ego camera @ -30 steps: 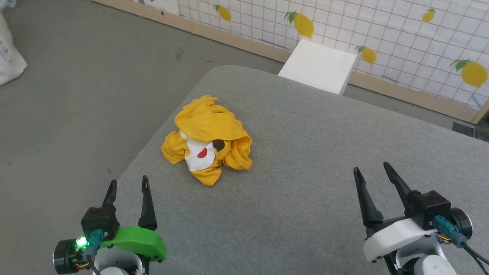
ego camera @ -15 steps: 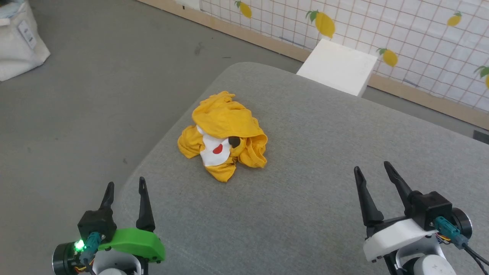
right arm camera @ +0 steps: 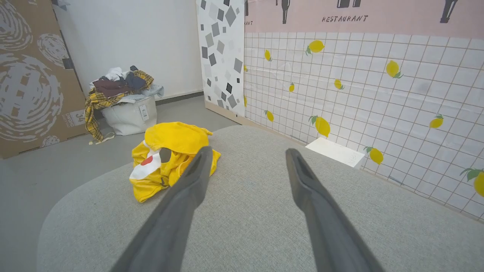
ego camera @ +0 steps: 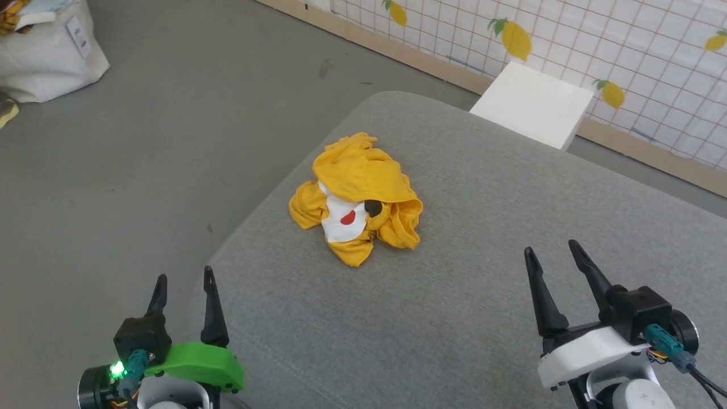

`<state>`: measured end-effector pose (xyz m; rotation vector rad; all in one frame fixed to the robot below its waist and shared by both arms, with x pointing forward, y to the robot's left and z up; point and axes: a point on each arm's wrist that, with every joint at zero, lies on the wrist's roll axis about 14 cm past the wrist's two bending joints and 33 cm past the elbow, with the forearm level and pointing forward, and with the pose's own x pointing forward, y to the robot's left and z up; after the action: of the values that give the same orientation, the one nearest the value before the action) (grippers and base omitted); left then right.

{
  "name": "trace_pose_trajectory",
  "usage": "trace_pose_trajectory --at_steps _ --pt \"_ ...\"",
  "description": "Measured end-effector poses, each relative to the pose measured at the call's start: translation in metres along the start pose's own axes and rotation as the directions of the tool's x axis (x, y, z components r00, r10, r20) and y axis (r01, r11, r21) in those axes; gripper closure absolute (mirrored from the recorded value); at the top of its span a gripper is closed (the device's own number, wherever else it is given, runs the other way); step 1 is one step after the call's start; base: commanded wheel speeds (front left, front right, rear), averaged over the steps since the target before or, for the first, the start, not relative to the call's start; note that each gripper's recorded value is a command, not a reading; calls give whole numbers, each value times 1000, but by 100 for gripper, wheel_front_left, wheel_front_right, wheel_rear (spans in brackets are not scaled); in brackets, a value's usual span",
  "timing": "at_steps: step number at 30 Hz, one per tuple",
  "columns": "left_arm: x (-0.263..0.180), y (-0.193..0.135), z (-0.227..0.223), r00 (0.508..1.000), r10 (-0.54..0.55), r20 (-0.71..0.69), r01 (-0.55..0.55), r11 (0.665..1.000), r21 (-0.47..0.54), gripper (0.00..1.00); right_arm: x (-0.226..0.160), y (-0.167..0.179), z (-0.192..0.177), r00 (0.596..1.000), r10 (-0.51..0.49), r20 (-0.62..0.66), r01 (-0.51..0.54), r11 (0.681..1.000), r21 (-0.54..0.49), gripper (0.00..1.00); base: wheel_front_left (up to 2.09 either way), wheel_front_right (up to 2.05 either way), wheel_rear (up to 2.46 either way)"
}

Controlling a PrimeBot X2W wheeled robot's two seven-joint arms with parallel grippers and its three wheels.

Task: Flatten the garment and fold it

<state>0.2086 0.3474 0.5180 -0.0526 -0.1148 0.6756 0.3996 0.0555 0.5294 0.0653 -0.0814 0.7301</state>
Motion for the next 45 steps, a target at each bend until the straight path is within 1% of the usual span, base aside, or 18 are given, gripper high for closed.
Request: trace_pose_trajectory --at_steps 2,3,5,11,15,20,25,28,32,35,37,39,40,41,42,43,44,45 --pt "0 1 -3 1000 7 -11 -7 1000 -11 0 2 2 -1 1000 7 1 -7 1000 7 0 0 0 0" --pt "6 -4 -4 999 -6 -33 5 999 -45 0 7 2 -2 1000 13 6 -13 1000 16 0 0 0 0" --pt "20 -14 1 999 -38 -37 35 998 -58 0 12 1 -1 1000 15 15 -15 1000 21 0 0 0 0" --pt "89 -50 28 988 -143 -61 135 984 -115 0 29 -8 -5 1000 10 24 -11 999 36 0 0 0 0" --pt "127 -71 22 961 -207 -186 187 975 -118 0 35 -22 -11 1000 -13 25 12 999 46 0 0 0 0" --pt "171 -95 10 905 -255 -340 209 964 -166 0 37 -48 -17 997 -71 29 70 996 54 0 0 0 0" --pt "189 -110 -35 783 -262 -564 182 964 -195 0 29 -78 -32 990 -144 10 143 988 62 0 0 0 0" --pt "189 -117 -69 685 -247 -686 141 968 -208 0 19 -98 -45 981 -195 -10 195 979 64 0 0 0 0" --pt "180 -132 -107 551 -254 -795 108 966 -233 0 5 -118 -60 967 -251 -43 254 964 74 0 0 0 0" --pt "159 -136 -144 426 -229 -875 81 973 -215 0 -9 -133 -73 951 -299 -71 304 949 76 0 0 0 0" --pt "146 -140 -162 364 -222 -905 67 975 -212 0 -17 -141 -80 942 -324 -90 331 941 72 0 0 0 0" --pt "141 -145 -170 334 -222 -916 77 975 -208 0 -25 -148 -85 932 -347 -105 355 932 69 0 0 0 0" --pt "141 -149 -172 325 -226 -918 89 974 -208 22 -29 -152 -88 926 -361 -113 370 927 69 0 0 0 0" --pt "139 -152 -173 317 -233 -919 101 972 -211 60 -33 -155 -89 921 -372 -119 381 922 67 0 0 0 0" --pt "140 -154 -173 322 -239 -916 115 970 -212 100 -37 -158 -91 916 -383 -124 392 917 66 0 0 0 0" --pt "142 -156 -171 338 -244 -909 129 969 -213 100 -39 -159 -91 912 -390 -125 399 914 65 0 0 0 0" --pt "144 -159 -168 370 -257 -893 154 965 -214 100 -42 -160 -90 910 -394 -126 404 913 63 0 0 0 0" --pt "149 -161 -163 420 -262 -869 187 962 -200 100 -43 -161 -87 909 -399 -122 408 911 59 0 0 0 0"
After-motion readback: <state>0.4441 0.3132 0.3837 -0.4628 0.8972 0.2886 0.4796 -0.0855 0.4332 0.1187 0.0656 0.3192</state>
